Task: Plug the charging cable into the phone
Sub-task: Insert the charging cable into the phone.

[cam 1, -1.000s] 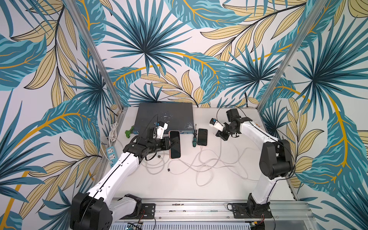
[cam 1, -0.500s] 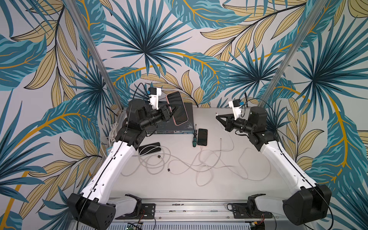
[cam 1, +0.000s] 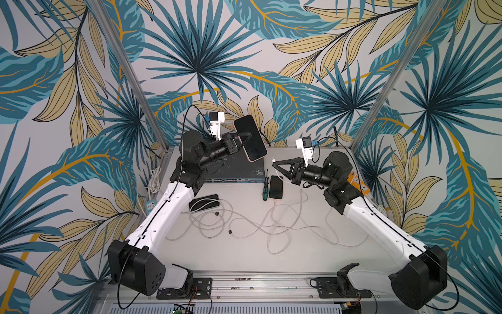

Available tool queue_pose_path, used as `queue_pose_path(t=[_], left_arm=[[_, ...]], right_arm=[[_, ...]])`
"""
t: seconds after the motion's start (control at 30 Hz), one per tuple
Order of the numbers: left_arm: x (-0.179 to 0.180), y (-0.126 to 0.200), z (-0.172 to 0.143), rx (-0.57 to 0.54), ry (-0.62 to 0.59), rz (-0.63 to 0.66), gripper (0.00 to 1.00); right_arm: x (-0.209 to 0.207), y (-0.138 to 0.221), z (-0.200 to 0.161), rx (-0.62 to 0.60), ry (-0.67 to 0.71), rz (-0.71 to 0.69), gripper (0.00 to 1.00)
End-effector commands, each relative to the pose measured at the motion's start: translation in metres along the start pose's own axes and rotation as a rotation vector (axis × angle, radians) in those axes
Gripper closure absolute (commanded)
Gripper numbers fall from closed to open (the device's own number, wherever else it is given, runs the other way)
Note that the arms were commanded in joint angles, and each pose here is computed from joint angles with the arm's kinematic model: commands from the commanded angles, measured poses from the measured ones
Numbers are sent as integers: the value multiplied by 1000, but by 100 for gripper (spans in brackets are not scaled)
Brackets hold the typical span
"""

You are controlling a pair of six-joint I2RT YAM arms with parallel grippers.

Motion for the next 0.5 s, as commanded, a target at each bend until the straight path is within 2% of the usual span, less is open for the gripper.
queue_pose_path(t=[0.0,0.2,0.47], left_arm=[[-24,4,1,4,-24,-96,100],[-25,3,-1,36,2,-136,100],[-26,3,-3,62,31,-230,100]], right_arm=[[7,-11,-1,10,-9,106,100],[18,-21,-2,13,-35,193,100],[22,-25,7,-55,-51,258,100]])
Point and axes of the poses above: each gripper's point midway between its finger pads, its own y axis back along the fingers, its own x axis along the line the jaws close on, z = x × y, the point moved 10 cm from there along y, back along the fingers, and after that the axes turned 12 degrees about y, right-handed, at the moved point
